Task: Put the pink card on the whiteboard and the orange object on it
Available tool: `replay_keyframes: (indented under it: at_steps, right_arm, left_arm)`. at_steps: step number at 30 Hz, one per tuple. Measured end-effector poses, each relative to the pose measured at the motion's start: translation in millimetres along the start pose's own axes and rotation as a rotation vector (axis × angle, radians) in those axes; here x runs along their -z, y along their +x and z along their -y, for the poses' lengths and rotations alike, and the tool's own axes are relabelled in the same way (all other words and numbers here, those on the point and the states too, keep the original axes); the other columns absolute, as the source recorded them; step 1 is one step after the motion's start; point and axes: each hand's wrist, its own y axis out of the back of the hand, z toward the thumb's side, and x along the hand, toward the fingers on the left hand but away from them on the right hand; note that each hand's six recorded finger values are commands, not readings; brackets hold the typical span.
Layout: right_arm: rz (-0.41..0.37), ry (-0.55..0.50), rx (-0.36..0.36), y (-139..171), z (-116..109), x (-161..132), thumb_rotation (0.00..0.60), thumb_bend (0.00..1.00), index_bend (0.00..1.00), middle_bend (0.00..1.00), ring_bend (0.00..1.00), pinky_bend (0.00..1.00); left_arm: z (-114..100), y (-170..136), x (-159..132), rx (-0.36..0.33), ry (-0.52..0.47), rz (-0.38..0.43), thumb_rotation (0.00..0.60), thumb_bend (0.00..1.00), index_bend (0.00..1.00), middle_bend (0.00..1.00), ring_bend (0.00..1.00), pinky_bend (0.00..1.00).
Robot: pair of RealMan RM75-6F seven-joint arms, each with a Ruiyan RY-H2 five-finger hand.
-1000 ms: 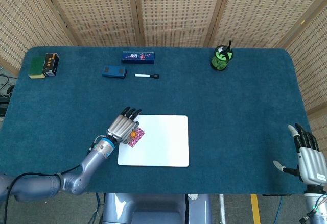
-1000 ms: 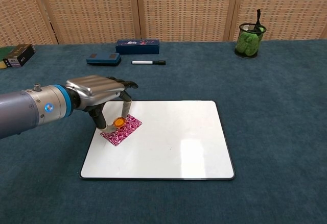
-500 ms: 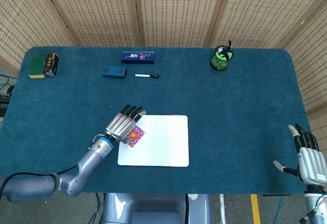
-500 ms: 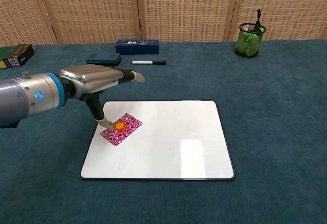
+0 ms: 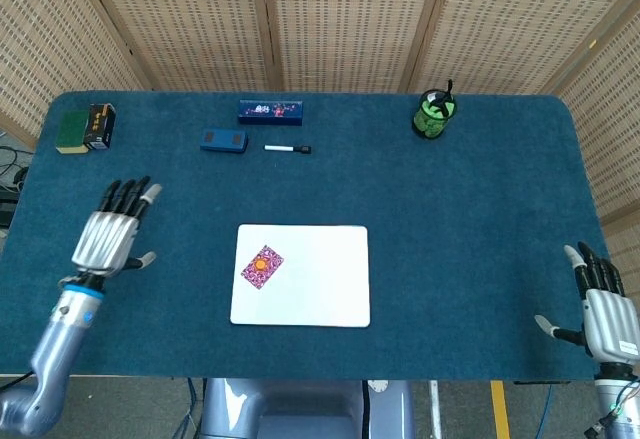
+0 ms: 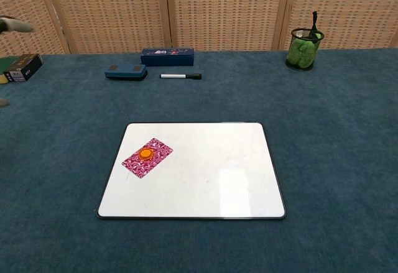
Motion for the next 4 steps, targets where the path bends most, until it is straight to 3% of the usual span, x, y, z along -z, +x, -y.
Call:
replay_keyframes:
  at_steps: [4]
  right_arm:
    - [0.003, 0.009, 0.007, 0, 0, -1, 0.6, 0.0, 0.0, 0.0, 0.0, 0.0]
  left_arm:
    - [1, -51, 46, -0.04, -0.039, -0.142, 0.6, 0.0, 0.0, 0.0, 0.0, 0.0]
